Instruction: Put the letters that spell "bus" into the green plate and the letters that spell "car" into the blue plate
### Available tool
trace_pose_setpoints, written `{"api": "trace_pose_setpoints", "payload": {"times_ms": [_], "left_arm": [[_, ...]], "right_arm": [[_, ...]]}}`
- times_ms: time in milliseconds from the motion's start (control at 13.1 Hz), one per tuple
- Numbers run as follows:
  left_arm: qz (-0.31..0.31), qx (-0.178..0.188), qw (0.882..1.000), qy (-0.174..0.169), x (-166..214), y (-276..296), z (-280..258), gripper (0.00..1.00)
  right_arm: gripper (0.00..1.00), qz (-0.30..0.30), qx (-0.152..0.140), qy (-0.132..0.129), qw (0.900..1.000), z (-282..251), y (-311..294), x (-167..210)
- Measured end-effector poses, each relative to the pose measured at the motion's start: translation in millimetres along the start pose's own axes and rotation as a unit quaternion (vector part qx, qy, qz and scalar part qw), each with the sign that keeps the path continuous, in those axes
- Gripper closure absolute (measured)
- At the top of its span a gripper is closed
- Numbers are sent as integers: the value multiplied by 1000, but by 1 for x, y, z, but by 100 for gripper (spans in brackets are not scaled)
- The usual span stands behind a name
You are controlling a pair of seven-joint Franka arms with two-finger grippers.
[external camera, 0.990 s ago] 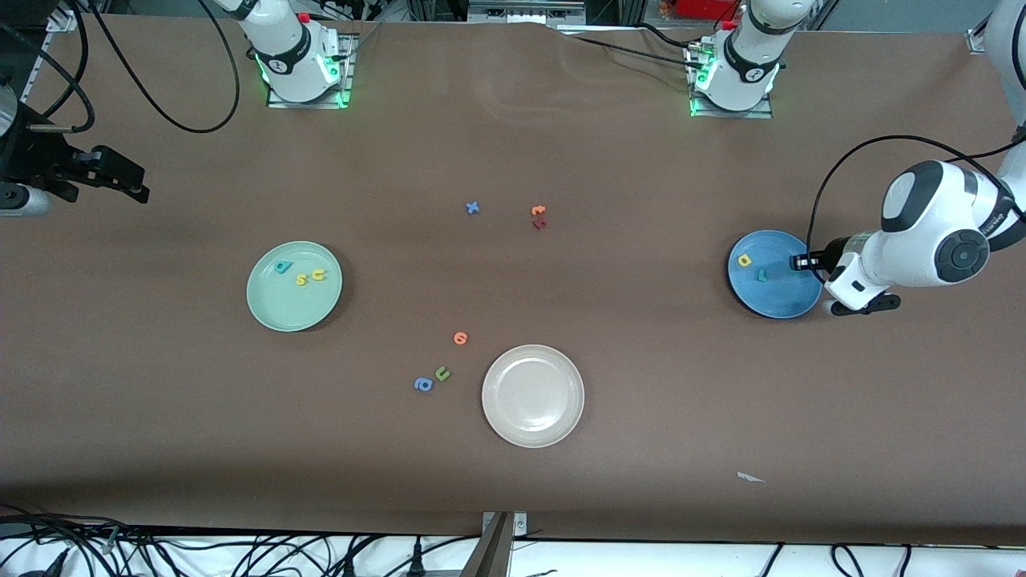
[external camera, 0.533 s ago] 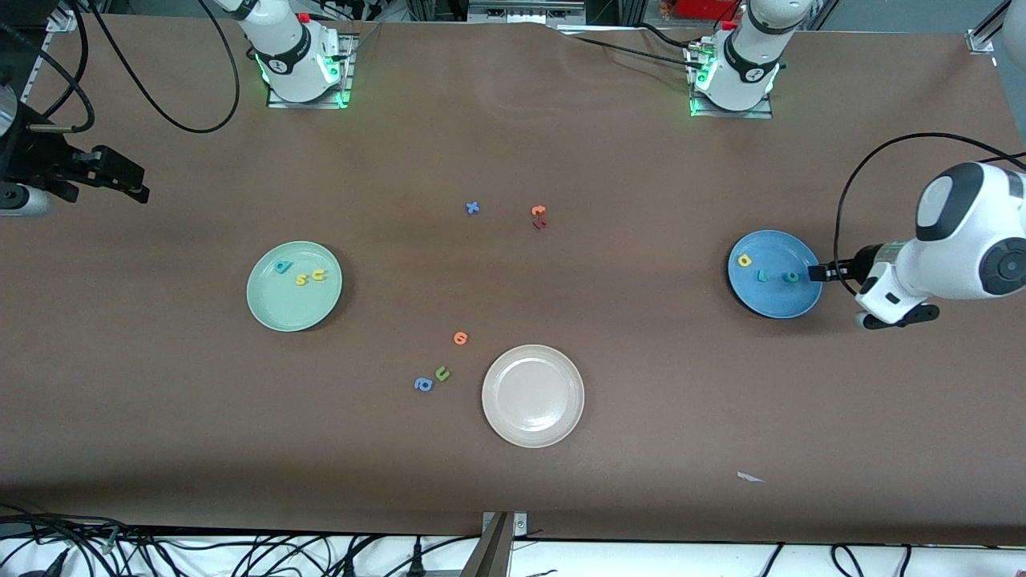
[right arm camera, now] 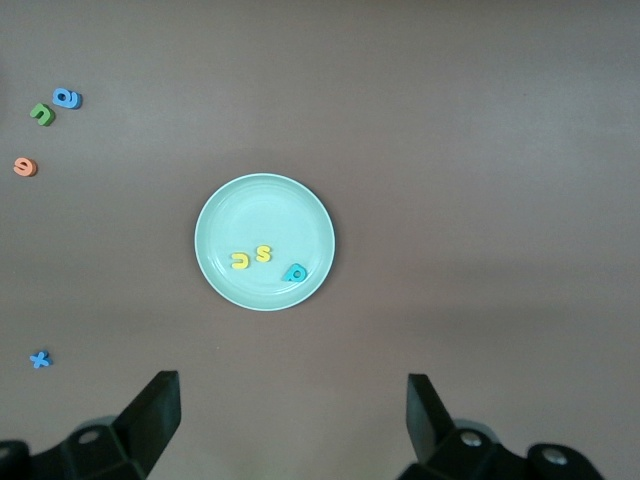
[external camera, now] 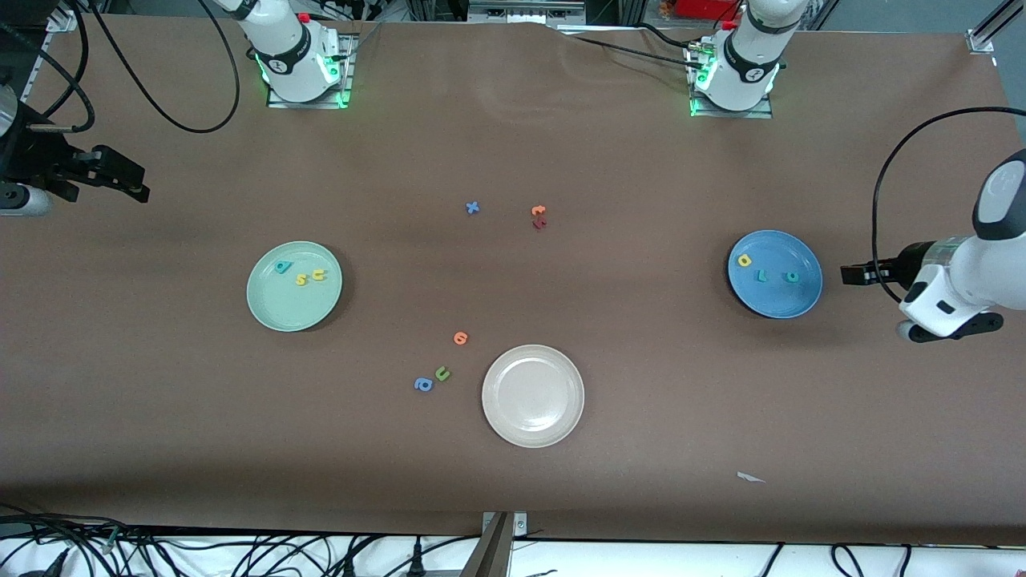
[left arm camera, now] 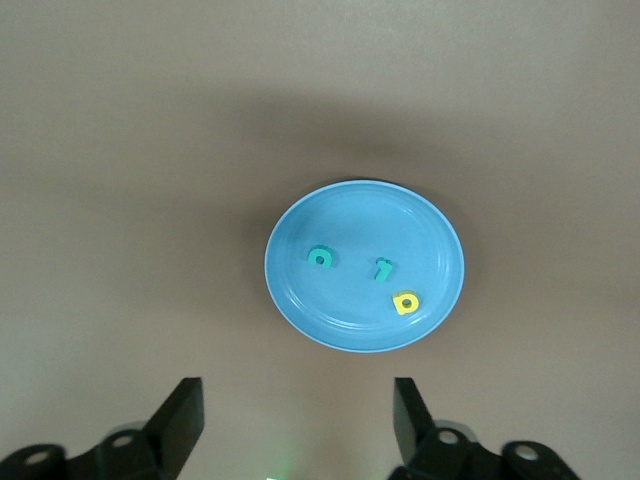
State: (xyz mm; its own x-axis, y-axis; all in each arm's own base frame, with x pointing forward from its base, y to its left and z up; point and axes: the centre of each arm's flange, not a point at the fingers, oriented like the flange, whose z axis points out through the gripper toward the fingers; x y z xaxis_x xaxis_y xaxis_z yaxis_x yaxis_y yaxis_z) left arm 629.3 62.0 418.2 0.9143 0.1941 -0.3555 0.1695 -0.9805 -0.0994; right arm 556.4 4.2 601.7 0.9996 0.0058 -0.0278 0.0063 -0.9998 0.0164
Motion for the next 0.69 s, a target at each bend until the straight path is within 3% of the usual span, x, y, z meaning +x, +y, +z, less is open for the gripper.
{"api": "trace_pose_setpoints", "payload": {"times_ms": [76,381,685], "left_arm": [[2,6,1000,-6,1,2,-7,1],[-8,-1,999,-53,17,29,-26,0],[-18,-29,998,-46,13,36,-55,0]], "right_arm": [[0,0,0,0,1000,0,0,0],[0,0,0,-1,1000,0,0,0],[0,0,0,-2,1000,0,0,-1]]}}
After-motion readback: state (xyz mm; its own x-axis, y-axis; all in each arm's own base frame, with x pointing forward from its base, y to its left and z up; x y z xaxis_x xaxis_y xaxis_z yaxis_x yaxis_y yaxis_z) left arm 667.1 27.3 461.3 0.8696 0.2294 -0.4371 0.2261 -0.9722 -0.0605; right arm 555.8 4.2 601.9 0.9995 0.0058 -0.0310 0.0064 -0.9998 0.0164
